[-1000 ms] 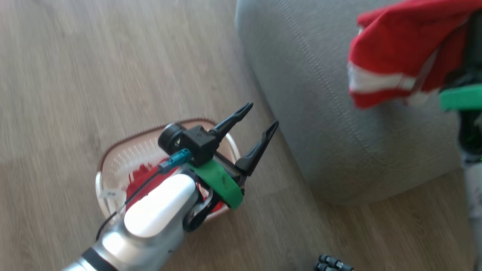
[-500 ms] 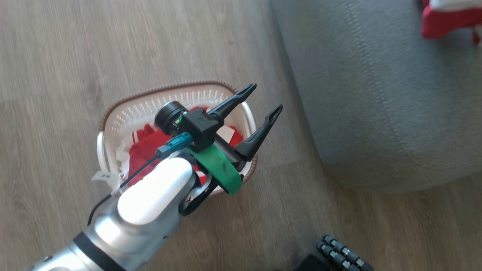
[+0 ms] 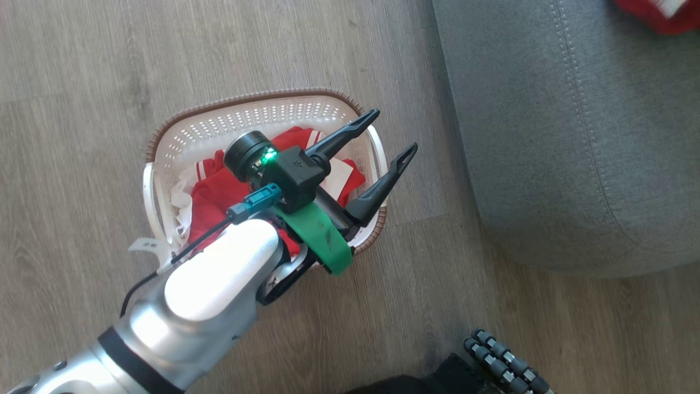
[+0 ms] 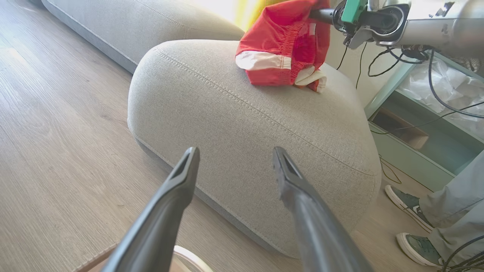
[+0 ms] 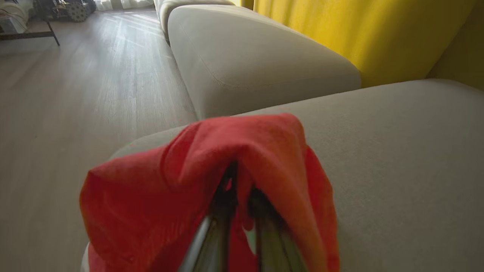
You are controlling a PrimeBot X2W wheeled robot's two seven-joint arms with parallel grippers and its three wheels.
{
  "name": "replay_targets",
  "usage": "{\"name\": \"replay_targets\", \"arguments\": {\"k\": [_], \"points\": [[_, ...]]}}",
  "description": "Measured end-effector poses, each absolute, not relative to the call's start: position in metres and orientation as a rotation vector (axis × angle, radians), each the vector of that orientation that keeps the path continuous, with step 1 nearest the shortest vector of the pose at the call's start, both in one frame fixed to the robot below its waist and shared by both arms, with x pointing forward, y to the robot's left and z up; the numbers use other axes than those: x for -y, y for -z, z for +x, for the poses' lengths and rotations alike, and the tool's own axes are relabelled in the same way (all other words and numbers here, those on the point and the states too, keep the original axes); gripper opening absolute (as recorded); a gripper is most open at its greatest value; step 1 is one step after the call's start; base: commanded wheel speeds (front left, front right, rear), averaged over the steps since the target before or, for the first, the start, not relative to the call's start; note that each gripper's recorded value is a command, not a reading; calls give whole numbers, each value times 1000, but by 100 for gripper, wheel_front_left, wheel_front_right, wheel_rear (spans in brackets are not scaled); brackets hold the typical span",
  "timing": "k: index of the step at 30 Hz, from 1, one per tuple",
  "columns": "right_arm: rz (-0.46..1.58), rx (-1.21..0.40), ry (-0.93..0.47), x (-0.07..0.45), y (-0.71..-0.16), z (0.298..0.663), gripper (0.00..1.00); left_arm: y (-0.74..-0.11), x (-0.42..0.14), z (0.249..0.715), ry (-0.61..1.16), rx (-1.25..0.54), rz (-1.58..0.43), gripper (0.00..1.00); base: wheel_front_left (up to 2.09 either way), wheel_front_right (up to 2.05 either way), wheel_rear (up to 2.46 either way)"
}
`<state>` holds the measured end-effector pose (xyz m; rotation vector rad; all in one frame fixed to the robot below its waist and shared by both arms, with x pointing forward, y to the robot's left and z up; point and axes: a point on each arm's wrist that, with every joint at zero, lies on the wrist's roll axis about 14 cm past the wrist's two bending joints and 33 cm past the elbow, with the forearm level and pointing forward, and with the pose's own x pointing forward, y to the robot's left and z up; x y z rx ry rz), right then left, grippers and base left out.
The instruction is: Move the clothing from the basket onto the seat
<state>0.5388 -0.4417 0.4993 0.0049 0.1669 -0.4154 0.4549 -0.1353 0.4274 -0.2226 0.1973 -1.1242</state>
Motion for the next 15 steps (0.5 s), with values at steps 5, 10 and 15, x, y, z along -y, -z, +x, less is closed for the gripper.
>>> {"name": "replay_targets", "arguments": {"k": [5, 10, 15], "points": [[-16, -437, 459, 452, -457, 517, 100, -431, 136, 454, 1126, -191, -217, 100, 0, 0, 0], [1, -618, 489, 455, -433, 493, 100, -437, 136, 454, 1128, -179, -208, 100, 0, 0, 0], [3, -654, 461, 445, -437, 494, 100, -446, 136, 452, 1123, -168, -204, 100, 0, 0, 0]]}}
